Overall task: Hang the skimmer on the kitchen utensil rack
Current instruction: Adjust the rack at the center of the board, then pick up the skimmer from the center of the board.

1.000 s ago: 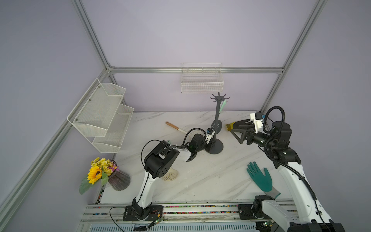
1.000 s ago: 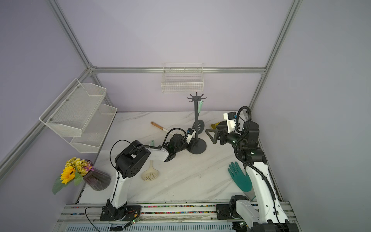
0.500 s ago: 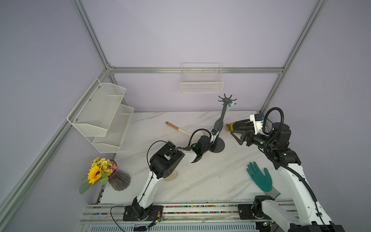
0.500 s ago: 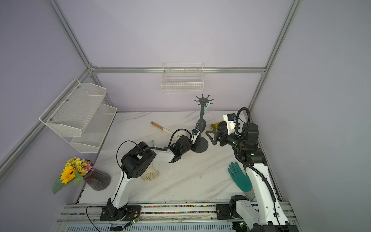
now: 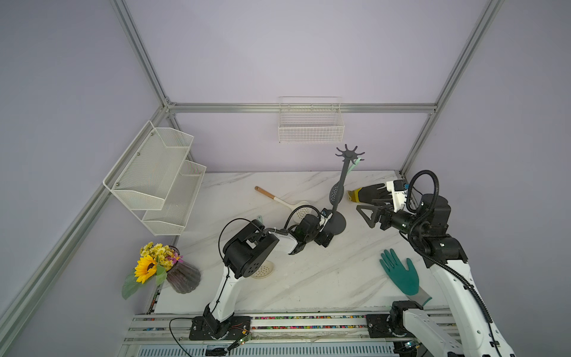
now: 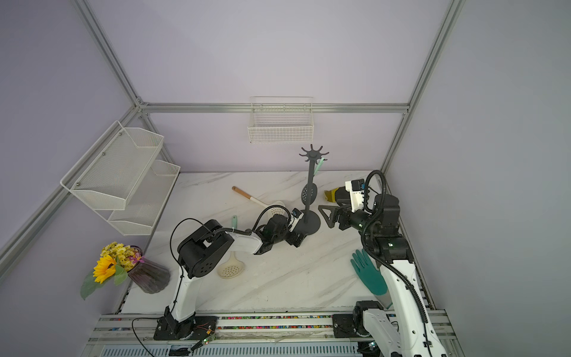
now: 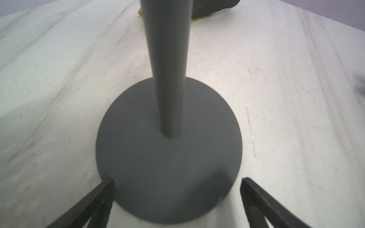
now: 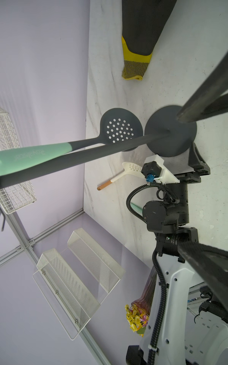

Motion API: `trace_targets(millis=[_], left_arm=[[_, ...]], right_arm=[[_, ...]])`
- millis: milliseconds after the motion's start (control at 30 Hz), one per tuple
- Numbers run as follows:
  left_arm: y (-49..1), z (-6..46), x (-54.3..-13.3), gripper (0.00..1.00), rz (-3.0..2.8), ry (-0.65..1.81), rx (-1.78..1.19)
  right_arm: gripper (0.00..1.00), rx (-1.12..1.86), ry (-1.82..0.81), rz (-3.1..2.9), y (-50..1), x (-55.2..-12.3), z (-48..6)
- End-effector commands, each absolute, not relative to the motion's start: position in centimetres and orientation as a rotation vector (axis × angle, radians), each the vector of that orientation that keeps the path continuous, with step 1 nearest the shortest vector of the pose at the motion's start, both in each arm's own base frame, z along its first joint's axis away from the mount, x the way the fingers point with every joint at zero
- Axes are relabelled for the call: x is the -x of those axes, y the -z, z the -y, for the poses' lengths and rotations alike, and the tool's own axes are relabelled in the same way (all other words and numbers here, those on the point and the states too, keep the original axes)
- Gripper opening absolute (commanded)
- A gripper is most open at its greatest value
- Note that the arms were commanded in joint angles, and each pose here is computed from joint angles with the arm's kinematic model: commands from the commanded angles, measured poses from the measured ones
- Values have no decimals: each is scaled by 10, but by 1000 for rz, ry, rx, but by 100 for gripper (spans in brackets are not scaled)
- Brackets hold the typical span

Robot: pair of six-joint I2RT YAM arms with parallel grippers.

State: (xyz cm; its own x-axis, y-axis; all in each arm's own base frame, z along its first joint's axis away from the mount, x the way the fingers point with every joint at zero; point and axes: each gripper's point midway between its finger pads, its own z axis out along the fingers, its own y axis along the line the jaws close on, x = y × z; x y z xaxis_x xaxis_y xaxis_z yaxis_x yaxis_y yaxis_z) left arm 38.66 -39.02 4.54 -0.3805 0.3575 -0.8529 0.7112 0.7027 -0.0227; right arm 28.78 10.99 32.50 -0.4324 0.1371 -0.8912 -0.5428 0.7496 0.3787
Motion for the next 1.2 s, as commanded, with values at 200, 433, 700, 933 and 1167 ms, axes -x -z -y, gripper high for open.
trace_targets(millis=[200,433,700,933,1167], left_arm=[[-131,360,-352,100,-1903,484,-897],[-181,307,-340,100,-1884,325,-770],[-217,207,-374,100,-1956,-210,-481],[-243,119,-399,100,-2003,-265,-127],[-261,43,-419,100,-2050,-339,112]], right_arm=[[97,406,-918,-1866,-323,-259,-149],[97,631,-854,-1932,-301,-250,-230],[97,680,-797,-2123,-255,-285,-283],[97,705,-689,-2138,-242,-318,-330],[97,837,-567,-2315,-181,-324,-386]])
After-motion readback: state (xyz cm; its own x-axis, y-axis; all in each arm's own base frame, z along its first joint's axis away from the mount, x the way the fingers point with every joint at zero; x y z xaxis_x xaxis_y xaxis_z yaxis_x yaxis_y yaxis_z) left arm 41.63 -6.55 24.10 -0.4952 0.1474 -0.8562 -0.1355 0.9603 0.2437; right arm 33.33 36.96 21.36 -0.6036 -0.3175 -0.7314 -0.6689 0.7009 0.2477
